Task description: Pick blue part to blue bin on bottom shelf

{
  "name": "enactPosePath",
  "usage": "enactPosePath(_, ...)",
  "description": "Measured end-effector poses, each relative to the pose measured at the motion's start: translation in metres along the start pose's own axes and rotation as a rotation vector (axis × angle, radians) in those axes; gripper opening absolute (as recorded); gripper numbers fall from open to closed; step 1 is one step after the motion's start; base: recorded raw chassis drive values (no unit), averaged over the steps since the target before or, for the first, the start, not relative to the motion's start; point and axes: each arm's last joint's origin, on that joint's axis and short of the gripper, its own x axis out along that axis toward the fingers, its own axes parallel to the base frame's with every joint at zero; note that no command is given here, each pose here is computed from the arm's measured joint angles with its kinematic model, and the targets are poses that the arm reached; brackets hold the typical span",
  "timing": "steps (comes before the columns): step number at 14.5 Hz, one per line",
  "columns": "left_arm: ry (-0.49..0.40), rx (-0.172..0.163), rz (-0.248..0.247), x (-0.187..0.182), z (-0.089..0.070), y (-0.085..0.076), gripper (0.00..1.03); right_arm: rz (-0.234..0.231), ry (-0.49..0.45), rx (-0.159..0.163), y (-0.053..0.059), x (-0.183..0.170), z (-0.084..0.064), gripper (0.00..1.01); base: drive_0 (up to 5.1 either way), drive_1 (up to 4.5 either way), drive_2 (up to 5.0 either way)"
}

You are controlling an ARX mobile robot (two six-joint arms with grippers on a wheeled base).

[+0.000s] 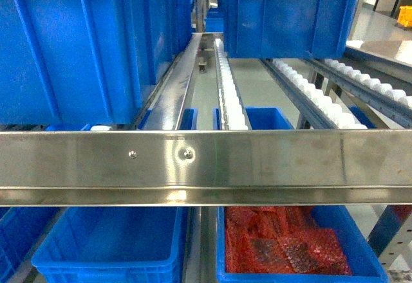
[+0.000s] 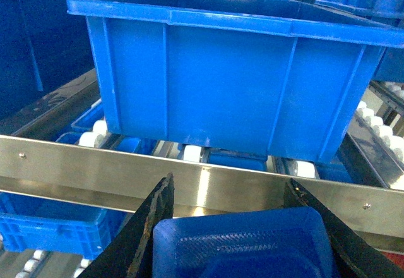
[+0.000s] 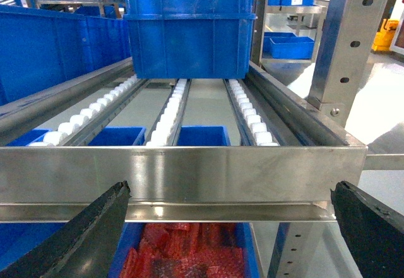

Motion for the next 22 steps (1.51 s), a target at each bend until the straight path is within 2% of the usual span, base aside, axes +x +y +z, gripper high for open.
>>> enactPosePath(22, 0.001, 0.0, 0.0, 0.0002, 0.0, -0.0001, 0.44, -0.001, 0.0, 0.0, 0.0, 0.0, 0.0, 0.98, 0.0, 0.0, 0.0)
